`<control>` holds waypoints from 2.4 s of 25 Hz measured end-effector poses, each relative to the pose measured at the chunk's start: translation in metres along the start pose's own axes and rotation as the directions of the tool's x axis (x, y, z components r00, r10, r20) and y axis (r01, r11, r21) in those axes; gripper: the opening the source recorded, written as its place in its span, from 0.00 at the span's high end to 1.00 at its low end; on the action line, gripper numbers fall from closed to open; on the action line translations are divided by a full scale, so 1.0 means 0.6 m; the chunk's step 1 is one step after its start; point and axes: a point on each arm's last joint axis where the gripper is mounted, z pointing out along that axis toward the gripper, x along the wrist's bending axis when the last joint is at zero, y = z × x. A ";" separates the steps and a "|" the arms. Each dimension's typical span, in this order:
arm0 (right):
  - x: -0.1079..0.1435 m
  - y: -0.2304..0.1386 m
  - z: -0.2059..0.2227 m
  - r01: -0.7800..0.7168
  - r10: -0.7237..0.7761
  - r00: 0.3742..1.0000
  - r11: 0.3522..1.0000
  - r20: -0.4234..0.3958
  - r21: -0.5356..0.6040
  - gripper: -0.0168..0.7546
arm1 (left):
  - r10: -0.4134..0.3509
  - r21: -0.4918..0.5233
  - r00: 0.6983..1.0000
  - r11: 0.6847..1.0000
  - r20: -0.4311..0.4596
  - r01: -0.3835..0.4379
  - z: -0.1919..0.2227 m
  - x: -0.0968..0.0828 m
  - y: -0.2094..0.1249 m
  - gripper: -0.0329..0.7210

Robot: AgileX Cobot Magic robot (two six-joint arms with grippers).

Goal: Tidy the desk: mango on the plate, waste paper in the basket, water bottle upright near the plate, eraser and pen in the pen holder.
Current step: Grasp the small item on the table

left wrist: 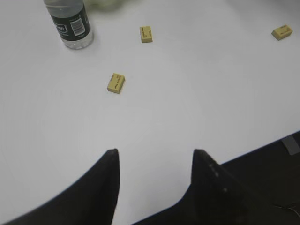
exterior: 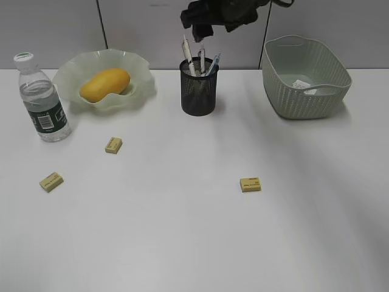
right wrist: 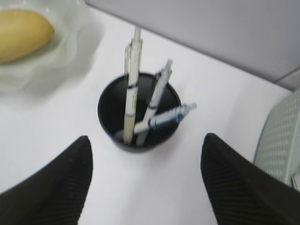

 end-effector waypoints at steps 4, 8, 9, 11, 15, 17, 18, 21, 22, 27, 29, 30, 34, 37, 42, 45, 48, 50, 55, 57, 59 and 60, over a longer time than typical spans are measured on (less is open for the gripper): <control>-0.005 -0.016 -0.048 0.030 -0.031 1.000 0.985 -0.001 0.172 0.24 | 0.000 -0.005 1.000 1.000 0.001 0.000 0.000 0.000 0.001 0.45; -0.011 -0.019 -0.105 0.026 -0.027 1.000 0.969 0.000 0.245 0.24 | 0.000 -0.038 1.000 0.999 0.007 0.000 0.000 -0.001 0.006 0.45; -0.012 -0.019 -0.121 0.023 -0.022 1.000 0.969 -0.003 0.246 0.24 | 0.000 -0.048 1.000 0.999 0.008 0.000 0.000 -0.001 0.007 0.45; -0.013 -0.023 -0.149 0.018 -0.016 1.000 0.970 -0.012 0.241 0.24 | 0.000 -0.062 1.000 0.998 0.011 0.000 0.000 -0.002 0.009 0.45; -0.015 -0.048 -0.199 0.011 -0.003 1.000 0.967 -0.031 0.255 0.28 | 0.000 -0.080 1.000 0.997 0.015 0.001 -0.001 -0.002 0.012 0.45; -0.015 -0.070 -0.218 0.008 0.004 0.999 0.960 -0.043 0.279 0.31 | 0.000 -0.086 1.000 0.996 0.016 0.001 -0.001 -0.002 0.013 0.45; -0.014 -0.080 -0.232 0.003 0.013 0.998 0.959 -0.055 0.283 0.32 | 0.000 -0.092 1.000 0.996 0.017 0.001 -0.001 -0.003 0.014 0.45; -0.010 -0.124 -0.262 -0.011 0.045 0.994 0.945 -0.097 0.325 0.35 | 0.002 -0.099 1.000 0.995 0.019 0.000 0.002 -0.004 0.018 0.45; -0.008 -0.142 -0.272 -0.012 0.054 0.992 0.939 -0.112 0.345 0.35 | 0.002 -0.102 1.000 0.995 0.020 0.000 0.004 -0.004 0.020 0.45; -0.008 -0.237 -0.300 -0.004 0.059 0.991 0.913 -0.122 0.408 0.35 | 0.008 -0.110 1.000 0.994 0.026 -0.005 0.022 -0.009 0.039 0.45; -0.010 -0.269 -0.315 -0.006 0.059 0.991 0.918 -0.121 0.396 0.33 | 0.010 -0.099 1.000 0.995 0.026 -0.008 0.033 -0.011 0.046 0.43; -0.011 -0.286 -0.321 -0.007 0.059 0.991 0.921 -0.121 0.390 0.31 | 0.012 -0.089 1.000 0.996 0.026 -0.010 0.039 -0.012 0.049 0.42; -0.014 -0.341 -0.348 -0.011 0.059 0.991 0.932 -0.121 0.362 0.26 | 0.021 -0.019 1.000 1.000 0.019 -0.021 0.072 -0.017 0.062 0.35; -0.017 -0.375 -0.375 -0.015 0.059 0.991 0.944 -0.123 0.329 0.25 | 0.037 0.044 0.999 0.998 0.007 -0.037 0.102 -0.020 0.069 0.34; -0.021 -0.430 -0.414 -0.032 0.068 0.990 0.963 -0.124 0.267 0.25 | 0.107 0.204 0.994 0.974 -0.032 -0.098 0.170 -0.021 0.074 0.34; -0.023 -0.470 -0.436 -0.042 0.071 0.989 0.975 -0.127 0.217 0.25 | 0.142 0.275 0.989 0.953 -0.043 -0.125 0.203 -0.022 0.078 0.34; -0.025 -0.501 -0.449 -0.047 0.070 0.989 0.984 -0.130 0.174 0.25 | 0.175 0.334 0.983 0.931 -0.050 -0.149 0.235 -0.024 0.090 0.34; -0.026 -0.520 -0.460 -0.052 0.069 0.989 0.991 -0.133 0.127 0.25 | 0.193 0.366 0.980 0.916 -0.052 -0.161 0.256 -0.026 0.099 0.34; -0.029 -0.550 -0.482 -0.062 0.065 0.988 0.998 -0.137 0.025 0.25 | 0.241 0.452 0.968 0.872 -0.064 -0.187 0.313 -0.027 0.124 0.34; -0.030 -0.554 -0.490 -0.064 0.062 0.989 0.998 -0.135 -0.011 0.25 | 0.234 0.491 0.969 0.855 -0.080 -0.166 0.335 -0.020 0.131 0.34; -0.033 -0.556 -0.492 -0.058 0.054 0.991 0.998 -0.121 -0.026 0.25 | 0.223 0.533 0.969 0.835 -0.102 -0.136 0.358 -0.008 0.138 0.34; -0.034 -0.557 -0.492 -0.054 0.050 0.992 0.998 -0.115 -0.027 0.25 | 0.217 0.551 0.970 0.826 -0.114 -0.120 0.370 0.002 0.139 0.34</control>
